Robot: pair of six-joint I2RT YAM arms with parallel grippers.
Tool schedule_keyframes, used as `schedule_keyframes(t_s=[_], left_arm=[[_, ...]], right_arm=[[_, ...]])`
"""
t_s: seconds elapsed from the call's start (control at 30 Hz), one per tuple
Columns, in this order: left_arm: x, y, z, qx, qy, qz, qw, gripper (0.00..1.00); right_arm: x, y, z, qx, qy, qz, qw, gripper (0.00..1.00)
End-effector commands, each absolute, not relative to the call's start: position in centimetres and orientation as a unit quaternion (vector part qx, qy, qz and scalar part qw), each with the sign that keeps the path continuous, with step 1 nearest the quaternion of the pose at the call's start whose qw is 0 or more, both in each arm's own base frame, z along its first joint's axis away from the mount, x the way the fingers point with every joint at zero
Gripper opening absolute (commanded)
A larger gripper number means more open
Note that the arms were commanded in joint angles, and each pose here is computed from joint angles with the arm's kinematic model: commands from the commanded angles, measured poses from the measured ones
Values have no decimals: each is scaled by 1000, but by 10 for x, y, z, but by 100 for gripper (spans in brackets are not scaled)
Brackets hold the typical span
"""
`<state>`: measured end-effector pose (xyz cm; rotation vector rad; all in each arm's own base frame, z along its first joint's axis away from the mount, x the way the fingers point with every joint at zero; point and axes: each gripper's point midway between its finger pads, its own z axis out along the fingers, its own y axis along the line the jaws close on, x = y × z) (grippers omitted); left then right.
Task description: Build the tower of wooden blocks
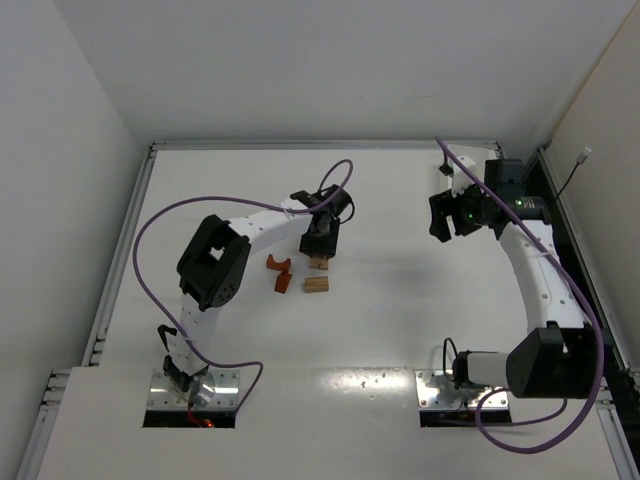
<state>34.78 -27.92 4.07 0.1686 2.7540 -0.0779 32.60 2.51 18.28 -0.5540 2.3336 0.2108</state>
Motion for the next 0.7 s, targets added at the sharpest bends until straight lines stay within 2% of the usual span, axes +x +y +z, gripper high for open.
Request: schedule_keyframes(t_s=[0.0,0.03,0.13,0.17,0.23,0.4,0.5,0.53,0.6,0.67], left_arm=[[356,-289,44,61,978,-52,193,40],[356,-289,44,65,978,-51,194,49],[353,-288,41,71,978,-51,188,65],[353,-288,47,70,977,-55,193,76],[353,-288,49,70,976,-57,196,85],[351,-285,78,82,966,-50,239,87],[344,-284,122,97,947,-77,297,87],[341,-281,156,99,934,-98,330,87],[338,-268,180,110,921,-92,362,87],[344,-240,220,93,905,-87,407,92]], right_arm=[[335,26,195,-210,897,86,380,69],[335,26,195,-214,896,84,380,69],[337,26,196,-215,894,83,384,69],[337,26,196,-215,894,83,384,69],[337,26,196,-215,894,83,384,69],[336,25,192,-227,893,79,381,69],[325,41,188,-280,878,95,375,69],[318,46,185,-295,876,103,368,69],[310,66,183,-361,852,117,361,70],[299,93,183,-438,819,123,348,74]])
